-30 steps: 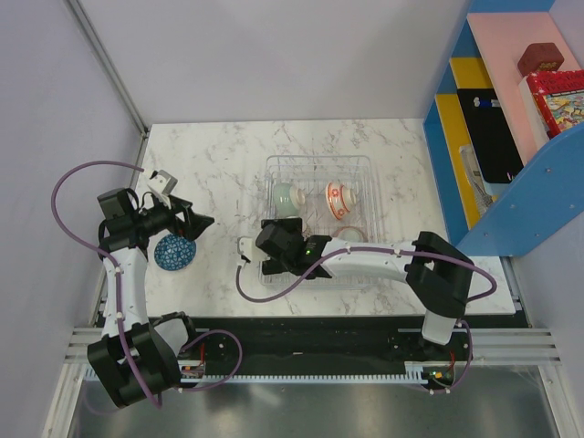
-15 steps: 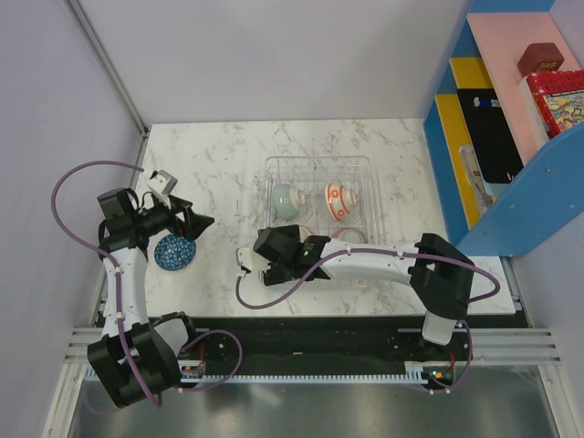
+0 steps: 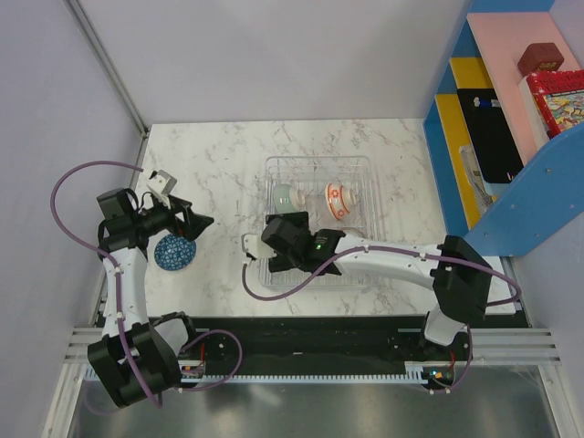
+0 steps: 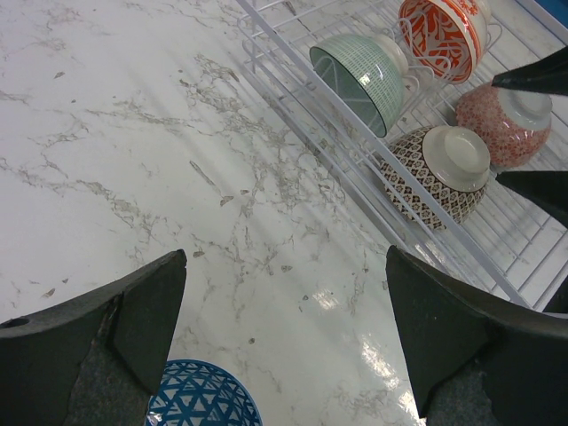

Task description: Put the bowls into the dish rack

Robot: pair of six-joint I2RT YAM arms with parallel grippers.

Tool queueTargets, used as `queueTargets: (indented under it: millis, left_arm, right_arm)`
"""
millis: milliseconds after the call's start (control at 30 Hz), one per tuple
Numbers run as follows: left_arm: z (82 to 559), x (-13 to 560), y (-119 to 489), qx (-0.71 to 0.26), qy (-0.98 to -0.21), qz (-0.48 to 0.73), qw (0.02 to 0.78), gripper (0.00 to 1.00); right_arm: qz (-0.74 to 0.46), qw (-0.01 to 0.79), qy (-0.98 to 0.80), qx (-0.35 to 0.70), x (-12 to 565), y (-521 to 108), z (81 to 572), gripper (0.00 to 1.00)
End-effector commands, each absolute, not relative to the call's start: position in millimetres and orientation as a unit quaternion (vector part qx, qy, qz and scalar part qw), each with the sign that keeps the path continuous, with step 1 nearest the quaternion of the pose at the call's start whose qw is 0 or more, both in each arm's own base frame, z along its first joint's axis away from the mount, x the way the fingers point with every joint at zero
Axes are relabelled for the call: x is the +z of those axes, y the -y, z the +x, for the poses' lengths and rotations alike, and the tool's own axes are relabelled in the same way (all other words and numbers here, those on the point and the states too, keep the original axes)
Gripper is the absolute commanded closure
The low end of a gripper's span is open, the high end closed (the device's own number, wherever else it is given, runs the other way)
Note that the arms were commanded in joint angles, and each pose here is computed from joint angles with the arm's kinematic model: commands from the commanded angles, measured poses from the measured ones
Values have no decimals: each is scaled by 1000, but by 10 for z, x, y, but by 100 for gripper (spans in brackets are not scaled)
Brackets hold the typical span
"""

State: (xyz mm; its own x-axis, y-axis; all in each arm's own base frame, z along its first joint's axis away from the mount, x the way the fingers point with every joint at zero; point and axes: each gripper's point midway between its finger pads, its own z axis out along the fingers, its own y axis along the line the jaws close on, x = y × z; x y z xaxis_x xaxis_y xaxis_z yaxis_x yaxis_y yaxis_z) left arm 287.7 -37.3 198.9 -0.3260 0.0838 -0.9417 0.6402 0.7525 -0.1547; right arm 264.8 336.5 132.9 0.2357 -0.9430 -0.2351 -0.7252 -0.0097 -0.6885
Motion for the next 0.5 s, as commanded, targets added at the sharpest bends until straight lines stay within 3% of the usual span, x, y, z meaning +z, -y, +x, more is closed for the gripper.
queueTargets:
  millis: [0,467]
  left_arm:
    - [2855,2103,406,-269,-756,244,544,0]
    - [2851,2079,416,-272,-756,247,541,0]
  right_arm:
    - [-662,388,-619,-164,1573,-3164,2856,2]
    - [-667,341,-633,-195,1271,-2950,2955,3]
